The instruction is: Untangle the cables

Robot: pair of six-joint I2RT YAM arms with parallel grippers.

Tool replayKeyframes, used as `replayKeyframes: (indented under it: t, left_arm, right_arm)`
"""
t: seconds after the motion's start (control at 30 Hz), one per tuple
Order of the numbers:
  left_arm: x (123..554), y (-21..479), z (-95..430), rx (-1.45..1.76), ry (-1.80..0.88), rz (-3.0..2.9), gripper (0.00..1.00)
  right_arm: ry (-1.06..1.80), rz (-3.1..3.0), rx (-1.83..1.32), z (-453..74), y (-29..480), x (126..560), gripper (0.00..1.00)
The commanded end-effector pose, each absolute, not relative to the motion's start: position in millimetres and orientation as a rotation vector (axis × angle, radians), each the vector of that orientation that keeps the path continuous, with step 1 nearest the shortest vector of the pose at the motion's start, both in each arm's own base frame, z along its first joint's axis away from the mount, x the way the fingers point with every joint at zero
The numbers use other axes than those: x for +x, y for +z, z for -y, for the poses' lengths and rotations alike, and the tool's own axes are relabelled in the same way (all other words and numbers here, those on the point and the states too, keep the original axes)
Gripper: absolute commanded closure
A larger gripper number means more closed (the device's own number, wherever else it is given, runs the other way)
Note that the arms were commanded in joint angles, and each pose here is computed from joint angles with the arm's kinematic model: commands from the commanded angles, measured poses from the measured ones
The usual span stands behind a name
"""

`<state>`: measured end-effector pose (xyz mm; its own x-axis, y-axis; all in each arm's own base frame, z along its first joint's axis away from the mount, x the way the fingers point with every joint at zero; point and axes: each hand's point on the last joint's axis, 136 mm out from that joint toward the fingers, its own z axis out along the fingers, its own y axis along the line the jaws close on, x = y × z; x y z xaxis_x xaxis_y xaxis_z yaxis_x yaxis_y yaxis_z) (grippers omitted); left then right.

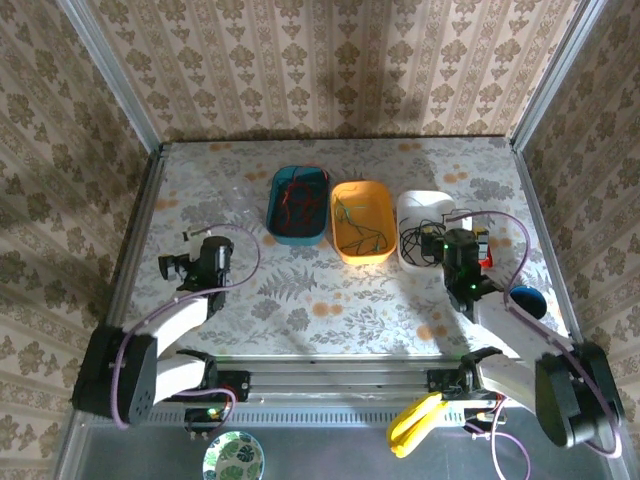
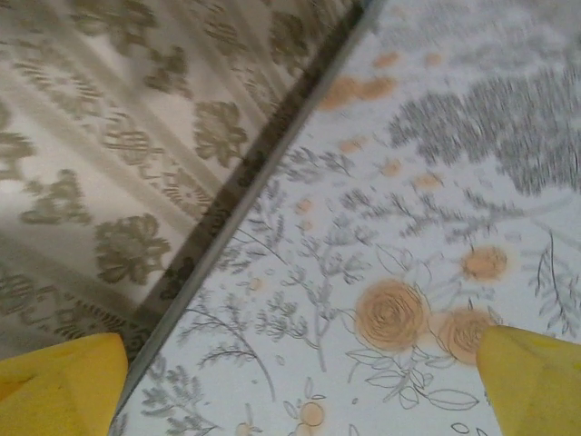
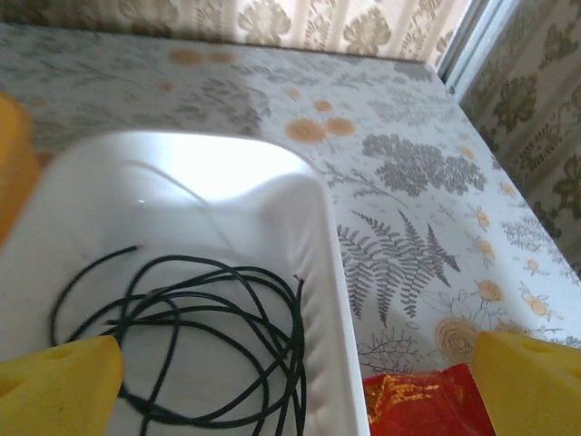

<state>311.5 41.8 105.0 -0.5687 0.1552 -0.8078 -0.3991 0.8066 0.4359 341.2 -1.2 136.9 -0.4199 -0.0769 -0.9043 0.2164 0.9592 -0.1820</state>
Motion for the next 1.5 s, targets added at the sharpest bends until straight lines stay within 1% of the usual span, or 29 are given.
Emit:
replayKeyframes:
  t: [0.0, 0.03, 0.1, 0.2, 0.3, 0.37, 0.4, 0.43, 0.47, 1.1, 1.23, 1.47]
  left_arm:
    - [352, 125, -19, -0.048, 0.614, -1.955, 0.00]
    - [360, 125, -14, -0.031, 0.558, -1.937, 0.00]
    - [372, 123, -5, 0.013, 0.432, -1.934, 0.00]
    - [385, 118, -14, -0.029, 0.303, -1.960, 0.00]
    - [395, 118, -23, -0.071, 0.228, -1.950, 0.00]
    - [396, 109, -18, -0.044, 0.188, -1.916, 0.00]
    - [396, 99, -16, -0.028, 0.169, -1.880, 0.00]
    - [397, 101, -16, -0.011, 0.198, -1.855, 0.00]
    - [394, 95, -16, -0.033, 0.167, -1.915, 0.00]
    - [394, 99, -21, -0.043, 0.192, -1.865, 0.00]
    - [395, 100, -21, -0.044, 0.195, -1.867, 0.00]
    - [395, 100, -20, -0.042, 0.197, -1.867, 0.00]
  right_arm:
    - [-0.383, -1.883, 0.182, 12, 133, 364, 0.00]
    - [-0.430, -1.890, 0.197, 15, 134, 371, 0.00]
    - [-0.426, -1.917, 0.161, 13, 128, 383, 0.00]
    - [-0.334, -1.869, 0.103, 6, 117, 399, 0.00]
    - [-0.203, -1.928, 0.131, 13, 108, 401, 0.00]
    - [-0.133, -1.916, 0.166, 21, 97, 394, 0.00]
    - [-0.136, -1.853, 0.170, 23, 102, 396, 0.00]
    - [-0.128, -1.877, 0.171, 22, 103, 395, 0.00]
    - [-0.125, -1.919, 0.157, 20, 98, 396, 0.00]
    - [-0.117, -1.913, 0.138, 17, 98, 399, 0.00]
    - [-0.042, -1.940, 0.085, 10, 95, 403, 0.00]
    - [-0.002, -1.921, 0.065, 6, 98, 400, 0.00]
